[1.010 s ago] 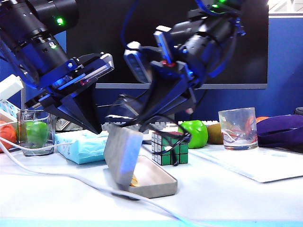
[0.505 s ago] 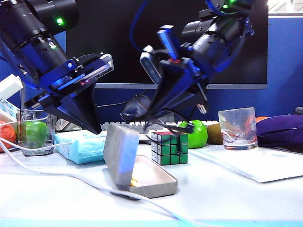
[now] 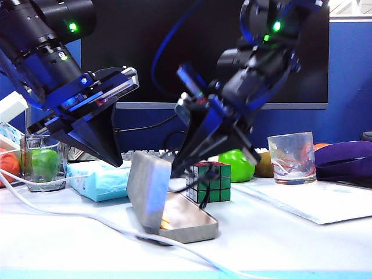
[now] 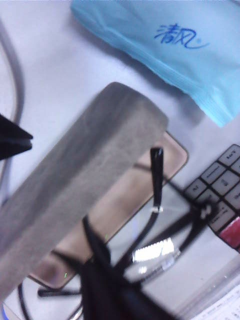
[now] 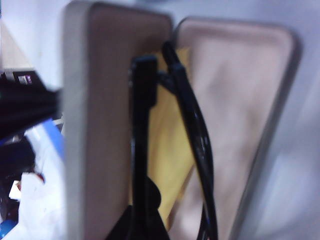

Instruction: Pick up the glasses, fold the temples of the glasses, place the glasses into the glasses case, and finally close the glasses case.

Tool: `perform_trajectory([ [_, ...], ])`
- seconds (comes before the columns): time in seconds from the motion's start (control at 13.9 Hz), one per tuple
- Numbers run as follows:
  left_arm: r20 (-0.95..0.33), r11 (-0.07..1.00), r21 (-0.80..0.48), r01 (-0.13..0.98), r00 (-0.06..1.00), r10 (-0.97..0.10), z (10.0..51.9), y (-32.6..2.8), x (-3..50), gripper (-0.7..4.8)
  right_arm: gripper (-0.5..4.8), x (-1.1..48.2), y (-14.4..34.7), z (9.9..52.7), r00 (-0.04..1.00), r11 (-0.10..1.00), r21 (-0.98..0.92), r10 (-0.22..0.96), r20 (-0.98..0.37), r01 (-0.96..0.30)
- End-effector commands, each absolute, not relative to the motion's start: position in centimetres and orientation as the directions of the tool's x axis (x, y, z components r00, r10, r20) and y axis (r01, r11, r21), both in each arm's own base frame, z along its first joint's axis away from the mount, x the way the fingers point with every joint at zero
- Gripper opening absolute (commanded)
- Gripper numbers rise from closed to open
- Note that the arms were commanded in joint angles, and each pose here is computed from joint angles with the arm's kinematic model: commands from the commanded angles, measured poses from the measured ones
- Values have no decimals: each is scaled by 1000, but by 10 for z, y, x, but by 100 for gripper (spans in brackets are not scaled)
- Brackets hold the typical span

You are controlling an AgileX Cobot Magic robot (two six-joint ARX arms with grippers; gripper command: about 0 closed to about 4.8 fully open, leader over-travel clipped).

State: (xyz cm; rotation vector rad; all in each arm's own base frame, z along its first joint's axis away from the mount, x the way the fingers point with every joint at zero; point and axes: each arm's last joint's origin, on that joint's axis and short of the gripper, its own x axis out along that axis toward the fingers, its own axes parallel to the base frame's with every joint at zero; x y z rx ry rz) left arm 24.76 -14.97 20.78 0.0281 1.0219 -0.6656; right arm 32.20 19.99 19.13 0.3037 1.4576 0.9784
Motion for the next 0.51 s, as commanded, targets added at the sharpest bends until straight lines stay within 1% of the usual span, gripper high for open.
perform_trajectory([
  [0.07,-792,805,-278,525,350,-501,209,-150,247,-2,-5,327,203,183,-174,594,728,721,-671,-344],
  [0.22,-792,805,-278,524,349,-501,209,-150,248,-2,-5,327,205,178,-207,571,756,737,-644,-321],
  [0.51,-791,805,-278,525,349,-501,209,-150,248,-2,-5,329,207,162,-232,585,755,723,-651,-295],
])
